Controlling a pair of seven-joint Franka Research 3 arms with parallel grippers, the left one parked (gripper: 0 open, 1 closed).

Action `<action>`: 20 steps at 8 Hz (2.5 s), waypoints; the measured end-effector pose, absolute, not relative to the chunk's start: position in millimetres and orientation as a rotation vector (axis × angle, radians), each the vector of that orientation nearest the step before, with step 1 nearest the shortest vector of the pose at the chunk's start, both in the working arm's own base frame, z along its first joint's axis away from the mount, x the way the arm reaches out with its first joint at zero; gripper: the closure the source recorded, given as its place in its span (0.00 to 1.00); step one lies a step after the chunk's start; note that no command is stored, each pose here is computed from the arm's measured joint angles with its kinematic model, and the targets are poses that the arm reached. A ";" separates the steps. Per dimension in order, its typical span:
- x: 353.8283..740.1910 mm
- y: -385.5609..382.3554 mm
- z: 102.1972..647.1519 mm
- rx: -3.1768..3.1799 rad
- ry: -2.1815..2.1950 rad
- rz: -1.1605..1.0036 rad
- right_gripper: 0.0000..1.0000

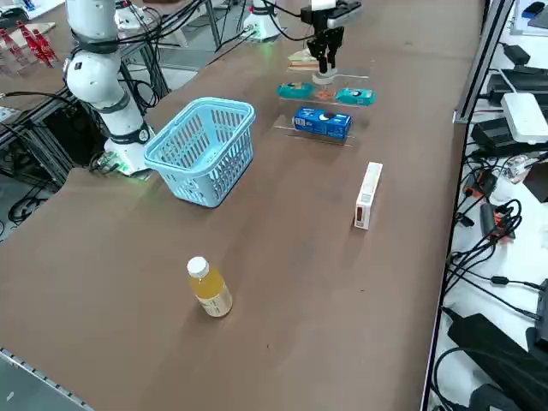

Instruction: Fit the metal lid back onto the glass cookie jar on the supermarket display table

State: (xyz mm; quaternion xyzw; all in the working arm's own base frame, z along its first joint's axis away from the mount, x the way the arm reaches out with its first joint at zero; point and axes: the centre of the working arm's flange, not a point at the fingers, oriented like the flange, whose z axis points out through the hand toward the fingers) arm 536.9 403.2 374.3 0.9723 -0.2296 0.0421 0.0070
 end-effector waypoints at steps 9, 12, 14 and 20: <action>531.4 397.8 377.3 3.002 -0.713 0.091 0.73; 531.0 397.6 375.0 3.002 -0.712 0.089 0.73; 531.6 397.8 374.9 3.006 -0.713 0.094 0.73; 535.3 397.7 370.6 3.016 -0.716 0.115 0.73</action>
